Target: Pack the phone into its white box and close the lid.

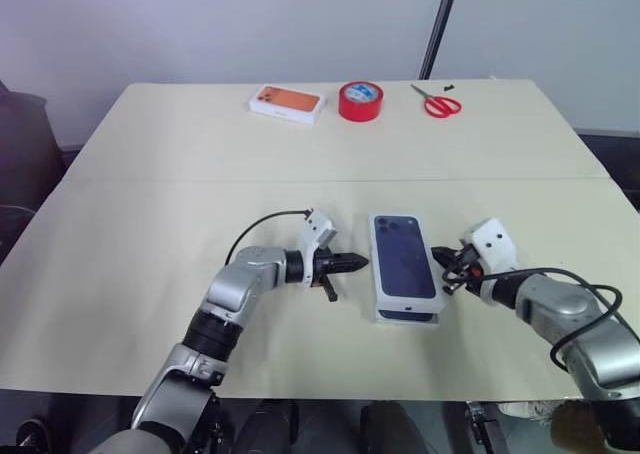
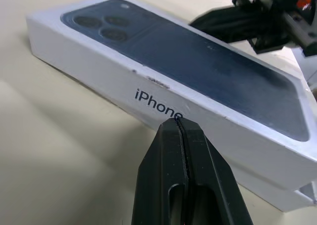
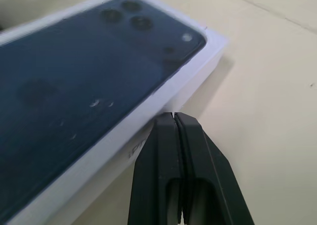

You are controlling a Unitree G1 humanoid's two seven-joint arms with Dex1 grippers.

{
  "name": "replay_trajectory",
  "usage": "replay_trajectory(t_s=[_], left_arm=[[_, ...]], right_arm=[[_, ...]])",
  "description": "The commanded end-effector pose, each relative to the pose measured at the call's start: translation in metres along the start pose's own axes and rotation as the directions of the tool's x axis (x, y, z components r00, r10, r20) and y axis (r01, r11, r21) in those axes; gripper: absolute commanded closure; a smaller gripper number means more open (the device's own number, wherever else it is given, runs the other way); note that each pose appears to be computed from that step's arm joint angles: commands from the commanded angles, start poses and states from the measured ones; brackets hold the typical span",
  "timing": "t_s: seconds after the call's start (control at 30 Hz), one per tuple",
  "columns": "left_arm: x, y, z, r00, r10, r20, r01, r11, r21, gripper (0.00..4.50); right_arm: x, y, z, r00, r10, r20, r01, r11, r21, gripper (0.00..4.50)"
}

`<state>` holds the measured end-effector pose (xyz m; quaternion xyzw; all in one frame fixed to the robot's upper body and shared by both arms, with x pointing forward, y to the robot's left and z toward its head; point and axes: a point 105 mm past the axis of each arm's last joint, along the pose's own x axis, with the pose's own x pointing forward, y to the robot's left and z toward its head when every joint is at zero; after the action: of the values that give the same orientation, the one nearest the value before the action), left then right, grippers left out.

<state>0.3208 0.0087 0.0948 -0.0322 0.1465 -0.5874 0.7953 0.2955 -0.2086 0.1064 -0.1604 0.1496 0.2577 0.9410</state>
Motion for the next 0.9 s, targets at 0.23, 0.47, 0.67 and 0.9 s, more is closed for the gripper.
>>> replay_trajectory(t_s=[0.23,0.47,0.67,0.9], left_arm=[[-0.002,-0.006,0.002,1.000,-0.009,0.015,0.009,1.000,0.012,4.50],[0.016,-0.014,0.018,0.996,-0.017,0.090,0.018,1.000,-0.005,4.50],[0.013,-0.017,0.011,0.998,-0.033,0.046,0.032,0.999,0.028,4.50],[0.008,-0.028,0.007,0.996,-0.087,0.015,0.086,0.994,0.059,4.50]], right_arm=[[-0.009,0.015,0.007,0.998,0.062,0.012,-0.061,0.996,-0.066,4.45],[-0.011,0.018,0.011,0.996,0.081,0.021,-0.080,0.995,-0.055,4.45],[-0.013,0.023,0.013,0.994,0.107,0.030,-0.105,0.992,-0.071,4.45],[-0.022,0.032,0.017,0.986,0.155,0.055,-0.149,0.983,-0.103,4.45]])
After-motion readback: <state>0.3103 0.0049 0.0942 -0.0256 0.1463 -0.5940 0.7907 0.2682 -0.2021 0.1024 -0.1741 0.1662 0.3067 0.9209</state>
